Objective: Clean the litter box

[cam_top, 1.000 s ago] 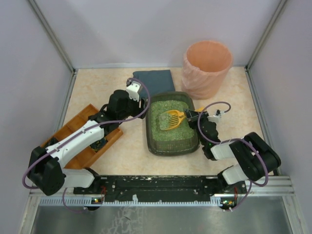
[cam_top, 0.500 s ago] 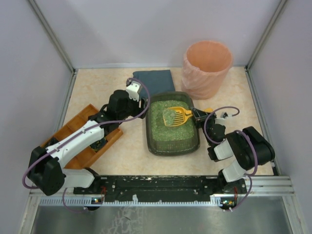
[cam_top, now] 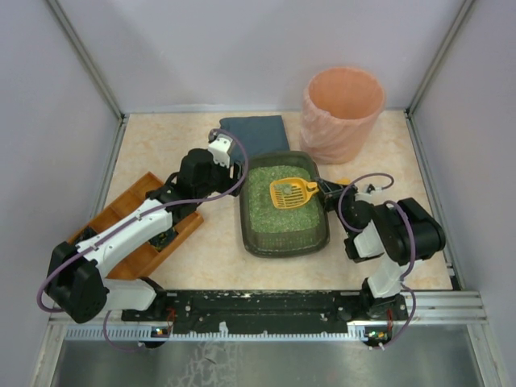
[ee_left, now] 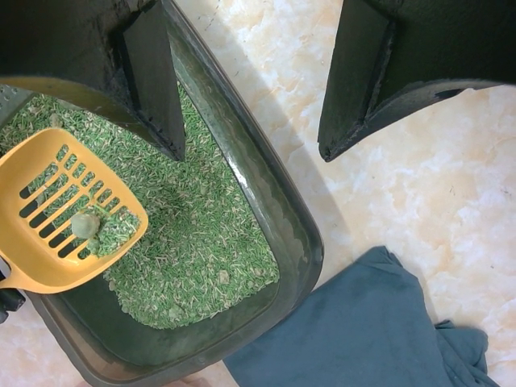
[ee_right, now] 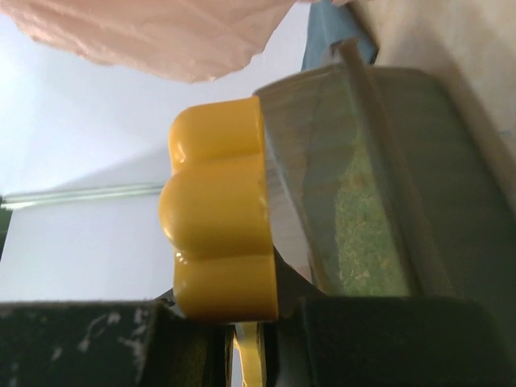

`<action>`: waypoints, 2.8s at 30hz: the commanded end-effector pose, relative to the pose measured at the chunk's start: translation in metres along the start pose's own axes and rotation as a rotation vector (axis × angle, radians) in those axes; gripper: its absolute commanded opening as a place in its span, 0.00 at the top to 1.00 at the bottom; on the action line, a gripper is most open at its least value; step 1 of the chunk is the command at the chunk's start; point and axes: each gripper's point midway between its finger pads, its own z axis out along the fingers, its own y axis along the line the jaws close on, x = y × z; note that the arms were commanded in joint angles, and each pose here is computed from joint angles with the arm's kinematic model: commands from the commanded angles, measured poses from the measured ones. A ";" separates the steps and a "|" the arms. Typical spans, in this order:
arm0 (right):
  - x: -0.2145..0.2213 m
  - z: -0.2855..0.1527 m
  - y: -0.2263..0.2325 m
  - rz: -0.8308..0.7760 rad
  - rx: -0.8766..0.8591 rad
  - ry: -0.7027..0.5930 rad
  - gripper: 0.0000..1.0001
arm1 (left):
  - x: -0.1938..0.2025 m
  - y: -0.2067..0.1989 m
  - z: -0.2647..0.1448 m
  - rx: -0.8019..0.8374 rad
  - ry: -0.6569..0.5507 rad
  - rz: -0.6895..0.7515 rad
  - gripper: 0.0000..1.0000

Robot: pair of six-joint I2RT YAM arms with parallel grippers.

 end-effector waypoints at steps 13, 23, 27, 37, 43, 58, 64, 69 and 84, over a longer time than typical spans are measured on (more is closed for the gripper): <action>-0.010 -0.008 0.087 -0.132 -0.255 -0.026 1.00 | -0.003 -0.002 0.002 0.003 -0.006 -0.001 0.28; 0.005 -0.010 0.108 -0.146 -0.312 0.050 1.00 | -0.004 -0.002 0.000 0.004 -0.020 -0.005 0.27; 0.013 -0.006 0.106 -0.178 -0.290 0.066 1.00 | -0.004 -0.004 0.003 0.015 -0.014 -0.004 0.27; -0.015 -0.012 0.087 -0.159 -0.214 -0.050 1.00 | 0.000 -0.003 0.003 0.008 0.008 -0.003 0.27; 0.022 -0.008 0.113 -0.192 -0.291 0.074 1.00 | -0.003 -0.005 0.005 0.021 -0.009 -0.003 0.27; 0.033 -0.007 0.111 -0.169 -0.269 0.127 1.00 | -0.004 -0.004 0.003 0.017 -0.021 -0.007 0.27; 0.027 -0.004 0.114 -0.208 -0.243 0.110 1.00 | -0.001 -0.003 0.004 0.006 -0.005 -0.004 0.27; 0.015 -0.006 0.127 -0.215 -0.247 0.056 1.00 | 0.001 -0.002 0.005 0.003 0.002 -0.002 0.26; -0.038 0.035 0.255 -0.314 -0.303 -0.099 1.00 | 0.002 0.004 0.006 -0.032 0.002 0.006 0.12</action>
